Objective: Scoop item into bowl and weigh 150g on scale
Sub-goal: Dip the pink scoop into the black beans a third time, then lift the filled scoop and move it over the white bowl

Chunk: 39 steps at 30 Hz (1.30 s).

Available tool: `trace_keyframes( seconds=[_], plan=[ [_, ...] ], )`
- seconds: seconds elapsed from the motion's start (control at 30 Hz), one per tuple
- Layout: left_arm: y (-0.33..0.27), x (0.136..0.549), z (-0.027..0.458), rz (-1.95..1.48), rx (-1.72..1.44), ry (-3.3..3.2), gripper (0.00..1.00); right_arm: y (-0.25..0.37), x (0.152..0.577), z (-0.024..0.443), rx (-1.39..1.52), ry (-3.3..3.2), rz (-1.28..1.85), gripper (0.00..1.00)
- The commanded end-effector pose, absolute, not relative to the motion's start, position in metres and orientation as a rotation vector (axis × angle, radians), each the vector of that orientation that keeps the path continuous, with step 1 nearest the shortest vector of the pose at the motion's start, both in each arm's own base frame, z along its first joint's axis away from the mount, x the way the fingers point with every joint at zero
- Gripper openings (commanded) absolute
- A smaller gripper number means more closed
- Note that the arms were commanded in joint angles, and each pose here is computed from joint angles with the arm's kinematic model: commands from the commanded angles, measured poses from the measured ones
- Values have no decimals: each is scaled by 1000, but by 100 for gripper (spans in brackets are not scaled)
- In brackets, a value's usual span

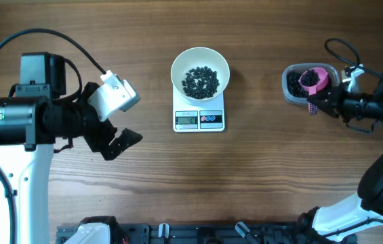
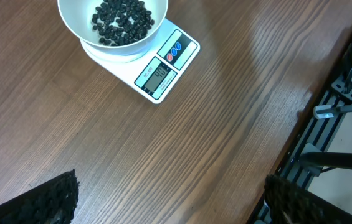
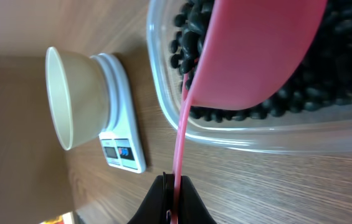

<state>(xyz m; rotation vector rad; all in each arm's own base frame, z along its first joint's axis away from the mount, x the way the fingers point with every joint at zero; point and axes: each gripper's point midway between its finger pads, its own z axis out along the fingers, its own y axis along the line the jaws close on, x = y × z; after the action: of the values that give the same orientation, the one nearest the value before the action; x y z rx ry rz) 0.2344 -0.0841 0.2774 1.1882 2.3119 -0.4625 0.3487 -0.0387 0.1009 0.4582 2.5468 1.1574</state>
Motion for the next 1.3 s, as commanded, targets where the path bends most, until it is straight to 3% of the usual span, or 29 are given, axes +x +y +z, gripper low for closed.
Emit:
trace_keyframes(
  seconds=[0.0, 0.57, 1.27],
  plan=[
    [-84, 234, 285, -448, 1191, 2283, 100, -29, 352, 113, 369, 2455, 1267, 4],
    [-84, 234, 285, -448, 1191, 2283, 100, -3, 360, 146, 243, 2269, 1474, 4],
    [-84, 234, 285, -448, 1191, 2283, 100, 143, 346, 175, -280, 2215, 1761, 4]
  ],
)
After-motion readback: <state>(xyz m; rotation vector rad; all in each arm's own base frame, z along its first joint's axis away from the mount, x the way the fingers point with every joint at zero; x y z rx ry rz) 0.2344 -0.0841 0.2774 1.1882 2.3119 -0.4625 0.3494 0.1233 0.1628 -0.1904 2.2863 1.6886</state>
